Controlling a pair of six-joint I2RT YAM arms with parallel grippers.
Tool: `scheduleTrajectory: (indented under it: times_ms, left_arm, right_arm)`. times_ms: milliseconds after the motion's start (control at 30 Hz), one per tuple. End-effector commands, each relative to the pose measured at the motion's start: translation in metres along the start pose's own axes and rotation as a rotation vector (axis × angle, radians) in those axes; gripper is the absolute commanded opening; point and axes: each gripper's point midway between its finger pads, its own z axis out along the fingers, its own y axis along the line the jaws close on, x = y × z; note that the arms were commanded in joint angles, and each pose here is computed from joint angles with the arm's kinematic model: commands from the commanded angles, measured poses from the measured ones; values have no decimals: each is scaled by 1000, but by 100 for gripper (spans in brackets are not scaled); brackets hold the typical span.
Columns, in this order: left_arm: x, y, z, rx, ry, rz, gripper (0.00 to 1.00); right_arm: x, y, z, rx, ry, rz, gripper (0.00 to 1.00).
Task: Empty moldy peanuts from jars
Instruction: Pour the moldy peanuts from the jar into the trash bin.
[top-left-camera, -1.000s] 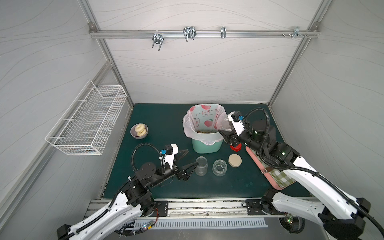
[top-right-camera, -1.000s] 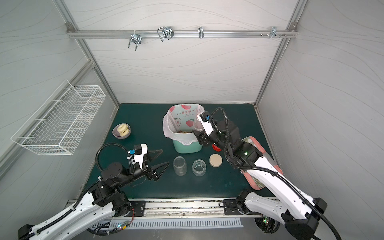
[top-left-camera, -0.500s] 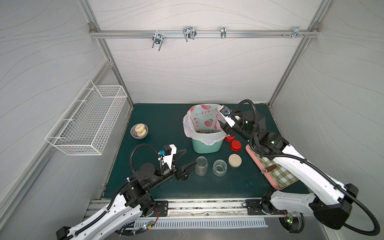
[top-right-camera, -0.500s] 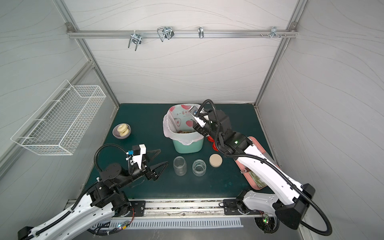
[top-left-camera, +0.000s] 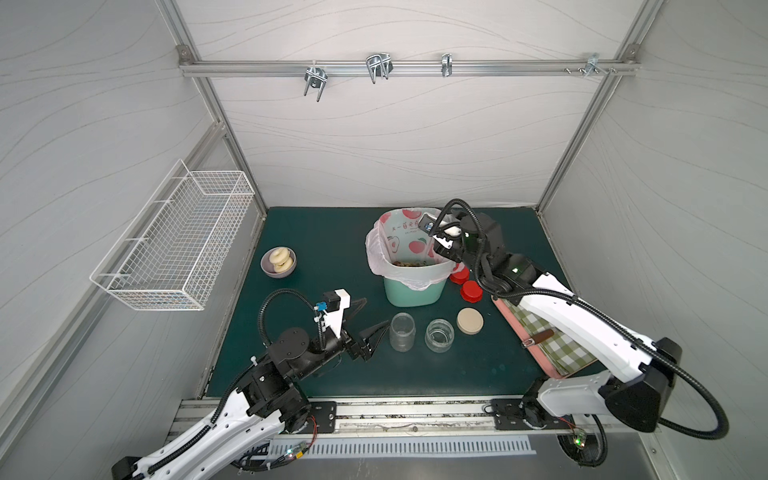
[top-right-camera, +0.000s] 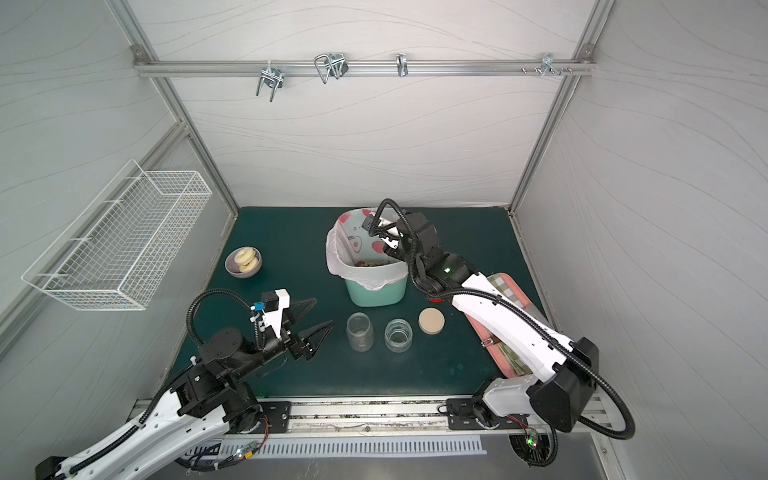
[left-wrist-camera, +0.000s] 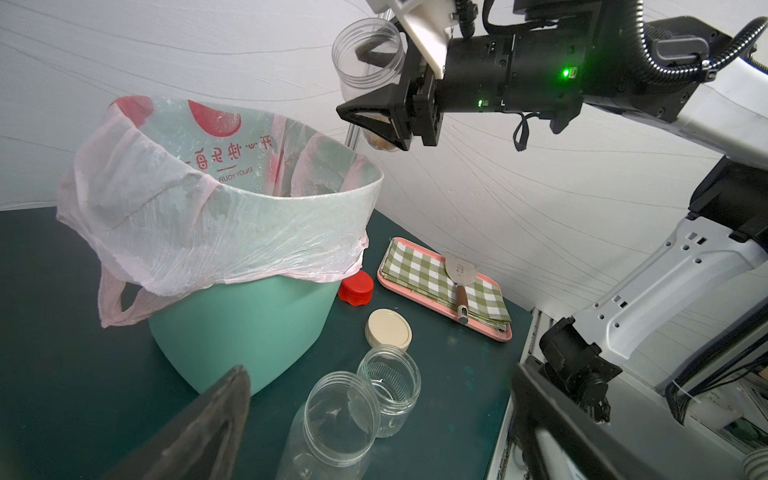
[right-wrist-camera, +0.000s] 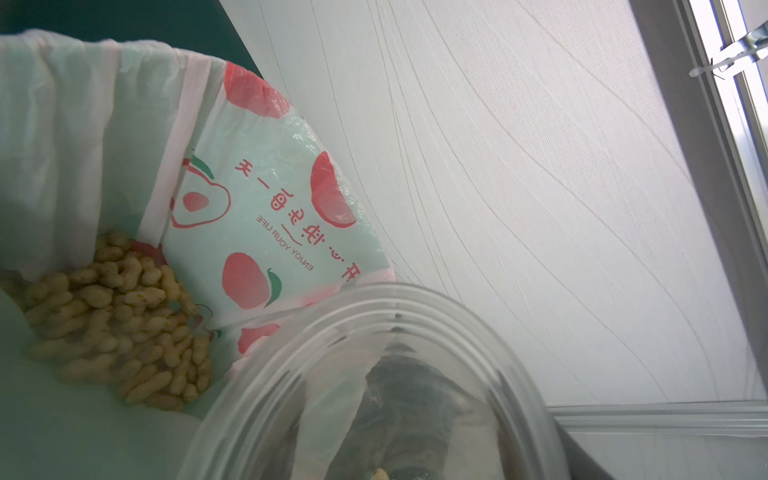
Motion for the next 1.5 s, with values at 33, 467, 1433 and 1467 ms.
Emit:
scheduleTrajectory:
  times_ms: [33, 467, 1433, 1467]
  left_arm:
    - [-17, 0, -5, -15, -54, 23, 99]
    - [-19, 3, -13, -32, -66, 34, 99]
    - [-21, 3, -22, -38, -79, 46, 99]
    - [-21, 3, -22, -37, -79, 45, 99]
  right_arm:
    - [-12, -17, 2, 119, 44, -158, 7]
    - [-14, -12, 18, 187, 161, -472, 1]
    - [-10, 11, 41, 204, 289, -841, 0]
    - [-10, 12, 42, 204, 289, -841, 0]
